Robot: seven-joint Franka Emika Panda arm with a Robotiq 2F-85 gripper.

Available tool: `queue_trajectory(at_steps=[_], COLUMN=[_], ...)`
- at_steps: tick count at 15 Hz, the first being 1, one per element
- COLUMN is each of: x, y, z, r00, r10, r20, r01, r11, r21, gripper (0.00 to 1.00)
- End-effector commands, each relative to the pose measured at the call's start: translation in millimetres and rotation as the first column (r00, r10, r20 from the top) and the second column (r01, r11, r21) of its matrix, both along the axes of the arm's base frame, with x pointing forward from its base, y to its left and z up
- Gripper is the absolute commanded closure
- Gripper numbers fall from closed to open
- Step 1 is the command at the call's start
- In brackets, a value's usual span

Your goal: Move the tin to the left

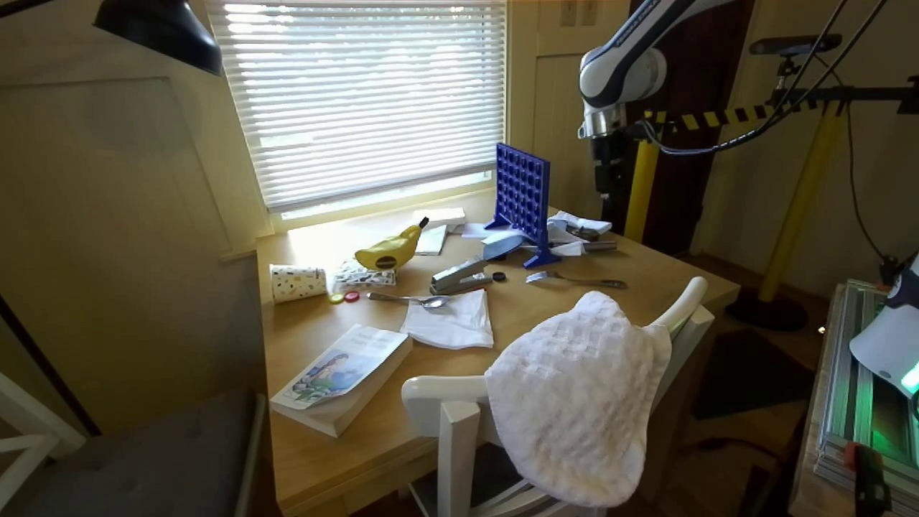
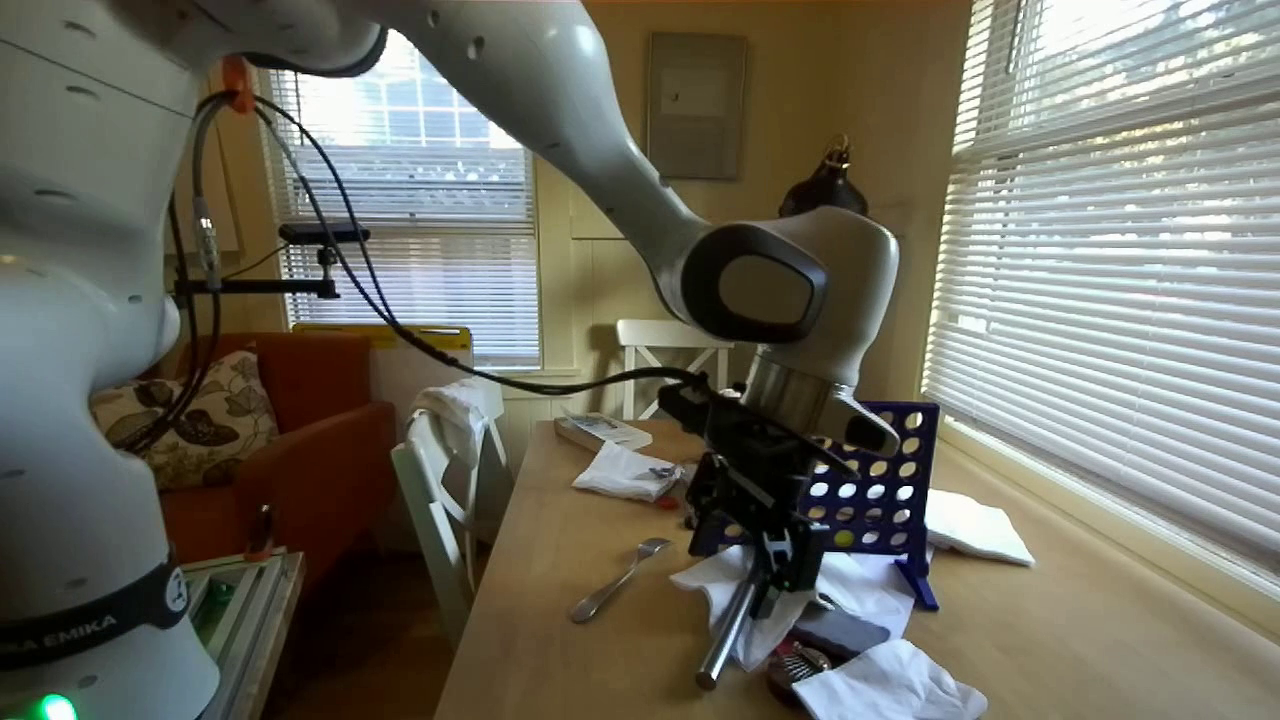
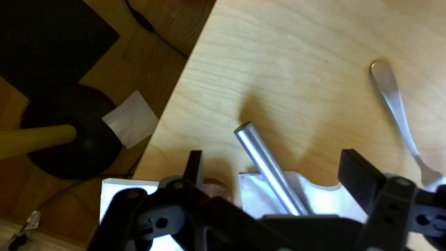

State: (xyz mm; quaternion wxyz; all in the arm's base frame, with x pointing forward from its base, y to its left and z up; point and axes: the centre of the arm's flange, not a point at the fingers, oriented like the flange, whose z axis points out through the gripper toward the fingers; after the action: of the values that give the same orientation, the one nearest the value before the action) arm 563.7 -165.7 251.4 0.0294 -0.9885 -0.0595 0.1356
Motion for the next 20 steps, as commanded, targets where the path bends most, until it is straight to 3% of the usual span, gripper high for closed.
queue_trajectory(at_steps=[1, 3, 5, 6, 8, 11, 20], x=[56.3, 71.9, 74.8, 46.8, 52.3, 57.7, 68.8], y=[3.5, 3.8, 6.6, 10.7, 11.2, 6.1, -10.9], z=[-23.6, -35.0, -40.4, -37.1, -41.8, -48.2, -67.8], r00=[0.991, 0.983, 0.969, 0.982, 0.975, 0.98, 0.99], r10=[-0.119, -0.159, -0.158, -0.151, -0.151, -0.112, 0.095], r20=[-0.061, -0.087, -0.188, -0.118, -0.163, -0.167, -0.102], r01=[0.111, 0.145, 0.135, 0.137, 0.133, 0.091, -0.107], r11=[0.988, 0.979, 0.982, 0.983, 0.984, 0.988, 0.987], r21=[-0.111, -0.143, -0.132, -0.12, -0.12, -0.125, -0.118], gripper=[0.0, 0.0, 0.0, 0.0, 0.0, 0.0, 0.0])
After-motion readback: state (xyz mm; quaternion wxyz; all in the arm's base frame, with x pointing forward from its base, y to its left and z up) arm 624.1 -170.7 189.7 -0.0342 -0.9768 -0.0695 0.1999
